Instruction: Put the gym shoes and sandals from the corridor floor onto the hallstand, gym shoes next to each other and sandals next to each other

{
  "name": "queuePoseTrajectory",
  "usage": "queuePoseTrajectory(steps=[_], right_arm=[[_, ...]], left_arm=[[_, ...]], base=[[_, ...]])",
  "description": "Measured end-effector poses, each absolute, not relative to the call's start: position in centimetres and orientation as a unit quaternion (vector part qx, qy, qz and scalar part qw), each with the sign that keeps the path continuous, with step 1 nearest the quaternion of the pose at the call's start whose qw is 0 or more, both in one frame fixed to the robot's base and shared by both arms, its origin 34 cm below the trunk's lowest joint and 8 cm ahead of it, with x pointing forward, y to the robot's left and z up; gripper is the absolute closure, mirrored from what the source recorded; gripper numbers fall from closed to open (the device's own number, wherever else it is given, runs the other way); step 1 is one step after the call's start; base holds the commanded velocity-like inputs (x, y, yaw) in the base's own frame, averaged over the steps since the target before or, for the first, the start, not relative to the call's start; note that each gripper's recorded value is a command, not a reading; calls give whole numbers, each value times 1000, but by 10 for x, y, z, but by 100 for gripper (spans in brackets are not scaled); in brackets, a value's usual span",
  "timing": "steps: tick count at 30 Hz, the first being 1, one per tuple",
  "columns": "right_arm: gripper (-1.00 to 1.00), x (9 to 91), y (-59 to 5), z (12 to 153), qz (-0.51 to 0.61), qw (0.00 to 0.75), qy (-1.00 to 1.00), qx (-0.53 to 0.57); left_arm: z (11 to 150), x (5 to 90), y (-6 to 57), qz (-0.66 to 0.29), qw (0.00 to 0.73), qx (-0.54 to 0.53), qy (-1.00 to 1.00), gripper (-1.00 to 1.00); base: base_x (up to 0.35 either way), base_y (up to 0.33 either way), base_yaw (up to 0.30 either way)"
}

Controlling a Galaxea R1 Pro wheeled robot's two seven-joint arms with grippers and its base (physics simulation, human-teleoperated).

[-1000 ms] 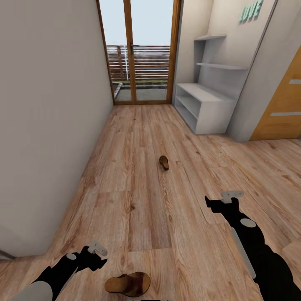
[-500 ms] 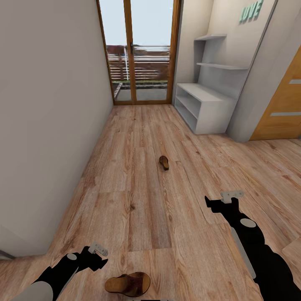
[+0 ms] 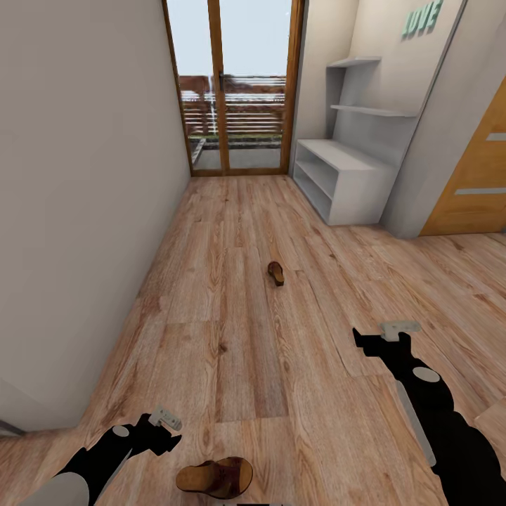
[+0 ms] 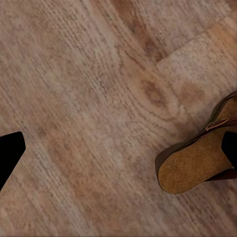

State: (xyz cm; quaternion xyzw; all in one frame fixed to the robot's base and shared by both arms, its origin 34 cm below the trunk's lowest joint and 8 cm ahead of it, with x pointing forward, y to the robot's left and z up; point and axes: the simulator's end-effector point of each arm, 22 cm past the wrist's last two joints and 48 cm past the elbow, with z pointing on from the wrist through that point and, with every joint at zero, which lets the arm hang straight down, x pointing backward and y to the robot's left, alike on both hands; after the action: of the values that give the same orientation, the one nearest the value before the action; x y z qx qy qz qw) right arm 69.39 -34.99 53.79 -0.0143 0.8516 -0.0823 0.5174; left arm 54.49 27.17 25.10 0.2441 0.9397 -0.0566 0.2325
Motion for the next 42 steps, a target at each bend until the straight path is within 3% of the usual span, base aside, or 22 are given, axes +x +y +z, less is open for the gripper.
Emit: queuePoseTrajectory(steps=[21, 42], right_arm=[[-100, 683, -350, 484, -82, 505, 859, -16], [-100, 683, -348, 483, -81, 504, 860, -16]], left_arm=[[198, 515, 270, -56, 203, 298, 931, -100], [214, 499, 240, -135, 110, 473, 864, -100]], base=[[0, 0, 0], [0, 0, 0]])
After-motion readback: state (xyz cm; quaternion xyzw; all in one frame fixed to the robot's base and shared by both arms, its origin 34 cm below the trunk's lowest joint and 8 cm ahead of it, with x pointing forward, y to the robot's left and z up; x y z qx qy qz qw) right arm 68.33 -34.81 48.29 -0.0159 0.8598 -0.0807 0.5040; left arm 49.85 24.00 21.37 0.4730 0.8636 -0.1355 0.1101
